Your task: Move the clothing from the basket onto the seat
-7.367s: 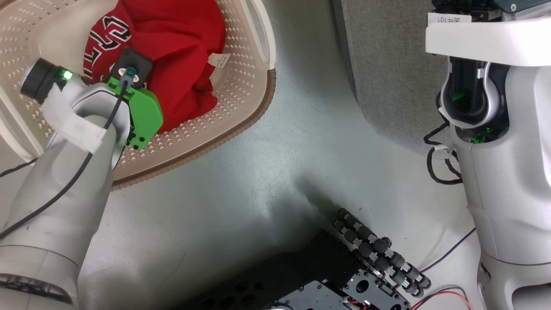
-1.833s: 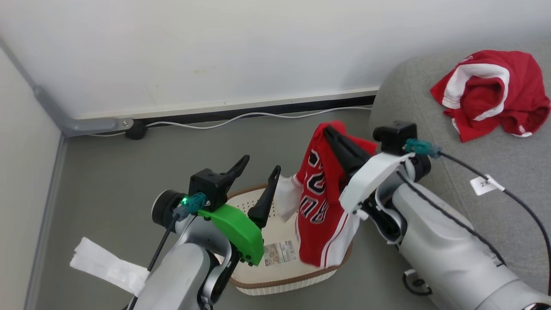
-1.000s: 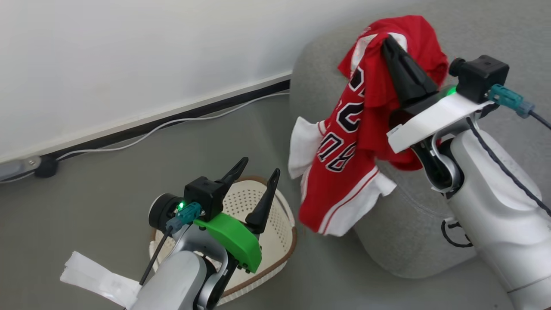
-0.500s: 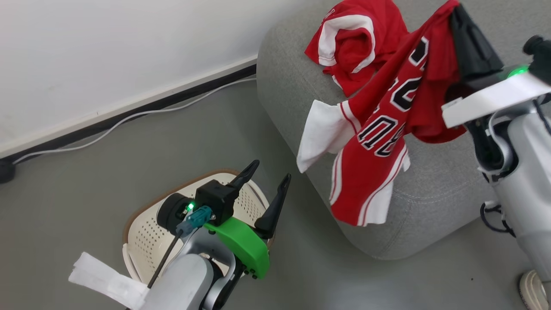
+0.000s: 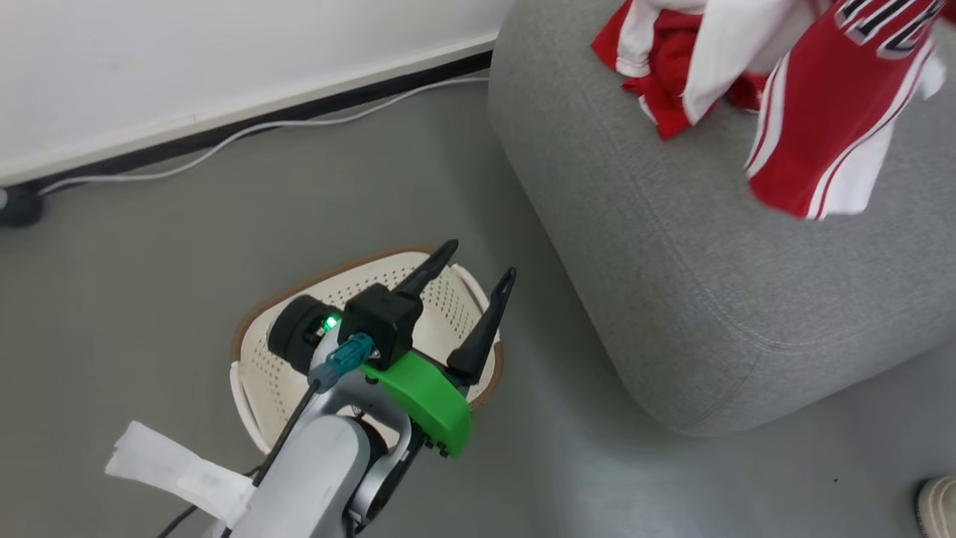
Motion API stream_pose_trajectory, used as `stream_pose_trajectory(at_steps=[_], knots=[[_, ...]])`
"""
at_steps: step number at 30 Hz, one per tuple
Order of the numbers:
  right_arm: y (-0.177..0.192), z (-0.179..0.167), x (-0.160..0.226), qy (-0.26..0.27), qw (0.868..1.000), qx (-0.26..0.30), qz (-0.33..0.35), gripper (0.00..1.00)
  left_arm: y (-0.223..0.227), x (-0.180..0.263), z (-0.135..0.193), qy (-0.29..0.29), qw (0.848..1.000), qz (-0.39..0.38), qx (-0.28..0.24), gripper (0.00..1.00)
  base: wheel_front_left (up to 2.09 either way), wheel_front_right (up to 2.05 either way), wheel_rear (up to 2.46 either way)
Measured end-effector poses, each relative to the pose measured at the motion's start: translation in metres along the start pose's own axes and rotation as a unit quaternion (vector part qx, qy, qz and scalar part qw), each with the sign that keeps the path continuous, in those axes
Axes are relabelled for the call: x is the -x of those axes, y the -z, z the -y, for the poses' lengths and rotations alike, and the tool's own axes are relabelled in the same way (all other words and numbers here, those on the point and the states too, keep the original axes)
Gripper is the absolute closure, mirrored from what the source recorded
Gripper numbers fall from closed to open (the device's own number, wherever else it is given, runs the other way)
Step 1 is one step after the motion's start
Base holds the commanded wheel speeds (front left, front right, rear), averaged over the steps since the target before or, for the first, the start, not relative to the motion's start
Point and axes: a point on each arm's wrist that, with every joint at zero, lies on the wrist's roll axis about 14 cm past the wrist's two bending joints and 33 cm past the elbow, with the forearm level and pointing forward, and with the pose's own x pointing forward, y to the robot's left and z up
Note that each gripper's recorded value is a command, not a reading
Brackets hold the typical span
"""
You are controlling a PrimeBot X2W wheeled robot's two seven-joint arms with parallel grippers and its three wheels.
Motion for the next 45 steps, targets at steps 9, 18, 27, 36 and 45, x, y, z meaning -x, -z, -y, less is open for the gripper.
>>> stream_pose_trajectory(at_steps=[9, 18, 27, 36, 45], knots=[[-0.006, 0.028, -0.057, 0.042, 0.998, 0.043, -0.006, 1.00, -0.005, 0.003, -0.032, -0.029, 1.000, 0.009, -0.002, 0.00, 0.00, 0.00, 0.00], [0.078, 0.055, -0.067, 0.102, 0.989, 0.061, -0.089, 1.00, 0.006, 0.014, -0.066, -0.063, 0.998, -0.005, 0.002, 0.00, 0.00, 0.00, 0.00], [0.188, 0.034, -0.051, 0.104, 0.977, 0.039, -0.181, 1.00, 0.020, 0.023, -0.096, -0.092, 0.995, -0.019, 0.014, 0.00, 0.00, 0.00, 0.00], [0.291, 0.033, 0.011, 0.124, 0.944, 0.065, -0.300, 1.00, 0.038, 0.032, -0.120, -0.115, 0.992, -0.042, 0.003, 0.00, 0.00, 0.00, 0.00], [0.331, 0.021, 0.059, 0.127, 0.925, 0.059, -0.354, 1.00, 0.048, 0.031, -0.127, -0.117, 0.992, -0.050, 0.007, 0.00, 0.00, 0.00, 0.00]])
